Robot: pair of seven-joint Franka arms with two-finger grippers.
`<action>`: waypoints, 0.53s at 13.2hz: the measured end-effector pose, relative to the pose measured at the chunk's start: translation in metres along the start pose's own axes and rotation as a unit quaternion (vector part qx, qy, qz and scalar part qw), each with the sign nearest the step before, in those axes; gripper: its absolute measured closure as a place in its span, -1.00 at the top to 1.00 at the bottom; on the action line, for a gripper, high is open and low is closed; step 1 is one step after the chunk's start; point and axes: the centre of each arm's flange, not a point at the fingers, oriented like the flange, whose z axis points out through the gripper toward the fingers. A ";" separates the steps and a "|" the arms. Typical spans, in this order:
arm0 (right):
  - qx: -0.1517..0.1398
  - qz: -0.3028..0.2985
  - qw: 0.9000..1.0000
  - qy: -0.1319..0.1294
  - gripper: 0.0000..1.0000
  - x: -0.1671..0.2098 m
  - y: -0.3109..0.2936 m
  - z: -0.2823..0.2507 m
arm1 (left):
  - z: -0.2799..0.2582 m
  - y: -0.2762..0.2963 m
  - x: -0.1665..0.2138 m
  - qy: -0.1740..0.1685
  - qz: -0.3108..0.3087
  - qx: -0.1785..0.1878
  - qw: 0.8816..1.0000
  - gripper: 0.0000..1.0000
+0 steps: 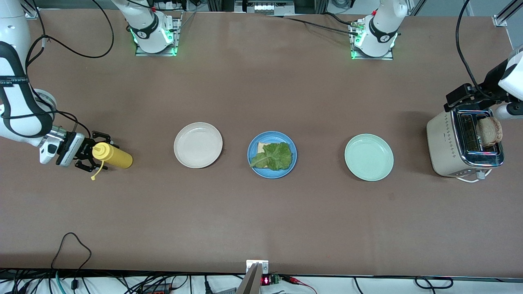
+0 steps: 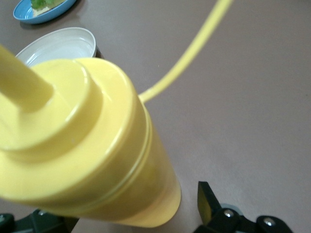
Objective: Make sandwich in blue plate with both arms
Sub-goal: 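Grasp the yellow mustard bottle with the right gripper, then lift the mustard and carry it over the blue plate with the right gripper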
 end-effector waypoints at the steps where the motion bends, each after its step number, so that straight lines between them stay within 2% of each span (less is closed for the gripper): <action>1: 0.001 0.001 1.000 0.003 1.00 0.003 -0.001 0.003 | 0.003 -0.001 0.000 -0.003 0.000 0.000 1.000 1.00; 4: 0.001 -0.003 1.000 0.003 1.00 0.010 -0.002 0.010 | 0.013 -0.003 0.001 -0.006 -0.001 0.000 1.000 1.00; 5: 0.001 -0.004 1.000 0.004 0.83 0.012 -0.003 0.011 | 0.014 -0.003 0.001 -0.006 -0.002 0.000 1.000 1.00; 6: 0.001 -0.005 1.000 0.004 0.83 0.013 -0.003 0.011 | 0.014 -0.005 0.001 -0.006 -0.003 0.000 1.000 1.00; 7: 0.002 -0.006 1.000 0.004 0.71 0.014 -0.003 0.012 | 0.013 -0.007 0.001 -0.005 -0.004 0.000 1.000 1.00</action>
